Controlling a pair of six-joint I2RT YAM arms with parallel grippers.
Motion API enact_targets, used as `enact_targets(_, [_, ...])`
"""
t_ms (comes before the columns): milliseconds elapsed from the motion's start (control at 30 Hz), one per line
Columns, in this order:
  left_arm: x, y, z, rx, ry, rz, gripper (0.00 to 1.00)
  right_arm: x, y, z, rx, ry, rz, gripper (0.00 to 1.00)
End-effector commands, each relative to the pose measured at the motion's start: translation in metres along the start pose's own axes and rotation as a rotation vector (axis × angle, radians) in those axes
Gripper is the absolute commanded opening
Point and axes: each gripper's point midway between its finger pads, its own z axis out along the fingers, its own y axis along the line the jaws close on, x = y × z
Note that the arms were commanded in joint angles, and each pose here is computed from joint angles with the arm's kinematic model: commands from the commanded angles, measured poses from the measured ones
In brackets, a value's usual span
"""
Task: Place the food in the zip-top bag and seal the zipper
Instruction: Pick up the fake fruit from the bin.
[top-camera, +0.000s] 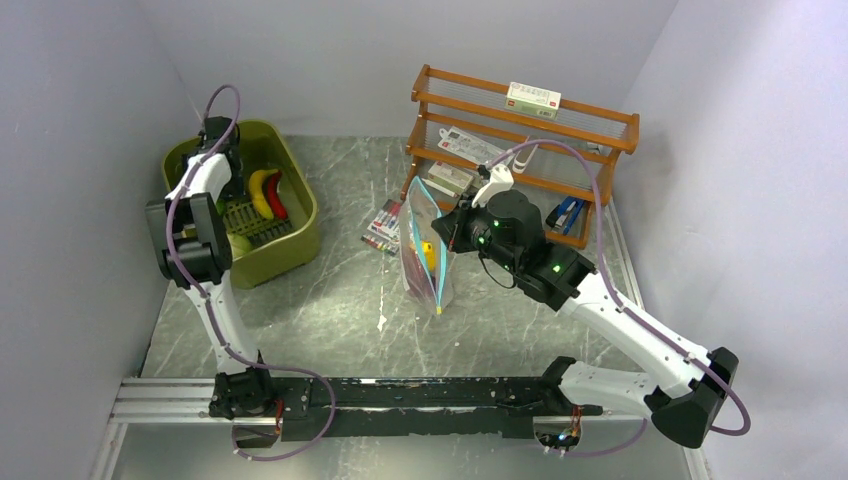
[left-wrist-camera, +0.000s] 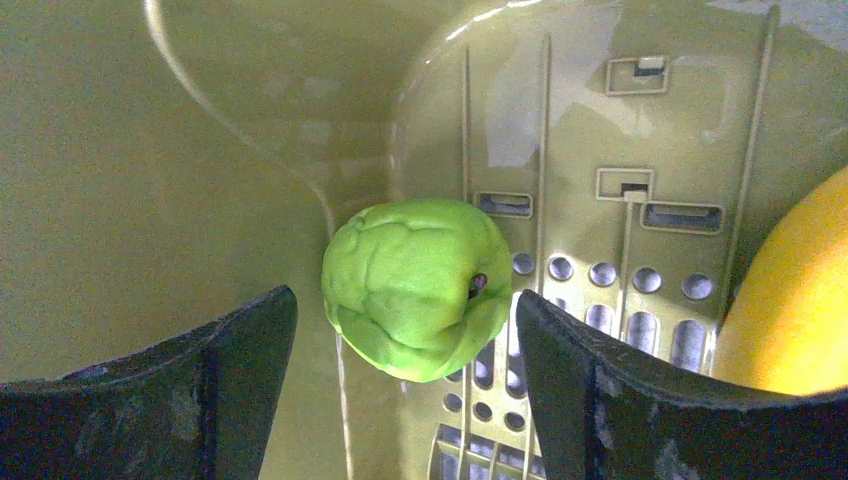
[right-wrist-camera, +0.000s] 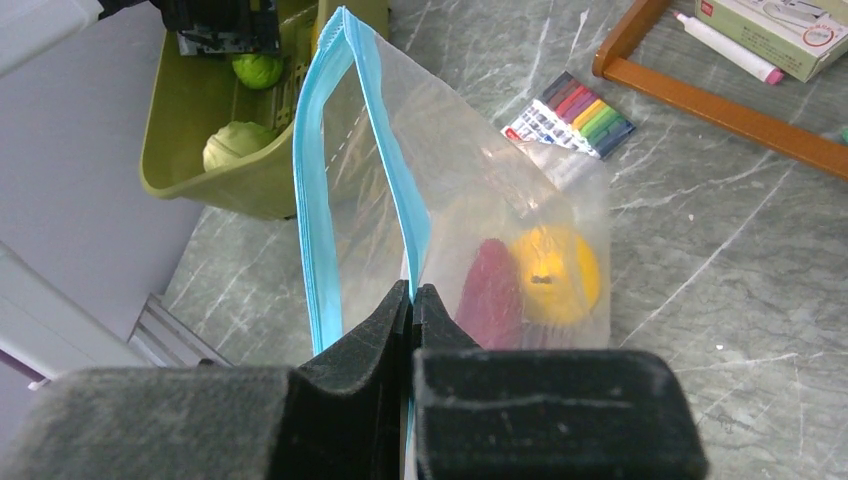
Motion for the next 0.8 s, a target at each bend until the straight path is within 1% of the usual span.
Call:
enact_targets(0, [0.001, 0.009, 0.001, -0.021, 0.017, -0.023, 0.79, -0.019, 0.008, -0.006, -0.015, -0.049, -0.009, 0.0])
enact_targets(267, [0.003, 0.008, 0.013, -0.03, 0.032, -0.003, 0.77, -0.021, 0.009, -0.007, -0.017, -0.051, -0.008, 0.0])
enact_targets(600, [0.008, 0.002, 0.018, -0.017, 0.05, 0.013, 0.75, -0.022, 0.005, -0.014, -0.005, -0.062, -0.004, 0.0])
enact_targets(767, [0.004, 0.001, 0.014, 0.0, 0.036, 0.005, 0.68, -0.023, 0.005, -0.017, -0.006, -0.073, -0.004, 0.0])
